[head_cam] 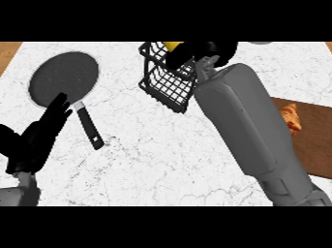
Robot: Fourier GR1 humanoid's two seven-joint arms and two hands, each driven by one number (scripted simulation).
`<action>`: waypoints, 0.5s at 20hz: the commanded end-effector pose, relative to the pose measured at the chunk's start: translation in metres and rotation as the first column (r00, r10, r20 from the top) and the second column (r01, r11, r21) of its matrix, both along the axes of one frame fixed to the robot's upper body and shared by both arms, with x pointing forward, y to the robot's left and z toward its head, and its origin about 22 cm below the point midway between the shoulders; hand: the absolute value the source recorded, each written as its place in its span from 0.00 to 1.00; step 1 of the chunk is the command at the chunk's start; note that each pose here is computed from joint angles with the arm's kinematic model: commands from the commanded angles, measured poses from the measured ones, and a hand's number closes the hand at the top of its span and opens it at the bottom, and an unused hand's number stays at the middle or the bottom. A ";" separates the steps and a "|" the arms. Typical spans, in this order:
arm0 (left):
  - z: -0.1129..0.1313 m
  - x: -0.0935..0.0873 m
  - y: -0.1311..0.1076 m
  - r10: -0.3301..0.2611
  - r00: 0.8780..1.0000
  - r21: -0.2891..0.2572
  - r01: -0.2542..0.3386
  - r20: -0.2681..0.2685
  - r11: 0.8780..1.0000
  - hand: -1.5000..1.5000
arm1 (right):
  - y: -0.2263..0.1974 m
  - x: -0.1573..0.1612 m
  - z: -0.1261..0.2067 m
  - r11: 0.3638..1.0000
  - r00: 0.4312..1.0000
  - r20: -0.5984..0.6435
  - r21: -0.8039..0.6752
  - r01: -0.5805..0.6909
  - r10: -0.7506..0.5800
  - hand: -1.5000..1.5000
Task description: Pick the lemon from the cutting board and place it in the tiered basket
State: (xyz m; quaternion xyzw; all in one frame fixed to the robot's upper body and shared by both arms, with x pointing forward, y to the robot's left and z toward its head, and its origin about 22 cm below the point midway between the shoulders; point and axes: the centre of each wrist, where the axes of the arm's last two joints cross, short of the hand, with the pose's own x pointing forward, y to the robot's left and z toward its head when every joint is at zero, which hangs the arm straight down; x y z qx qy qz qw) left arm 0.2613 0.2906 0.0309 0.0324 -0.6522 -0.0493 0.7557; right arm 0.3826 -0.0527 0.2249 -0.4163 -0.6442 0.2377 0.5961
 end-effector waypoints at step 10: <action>0.006 -0.002 -0.008 -0.006 1.000 -0.002 0.006 0.004 1.000 0.50 | 0.004 0.048 -0.042 0.996 0.997 0.041 -0.060 0.073 -0.070 1.00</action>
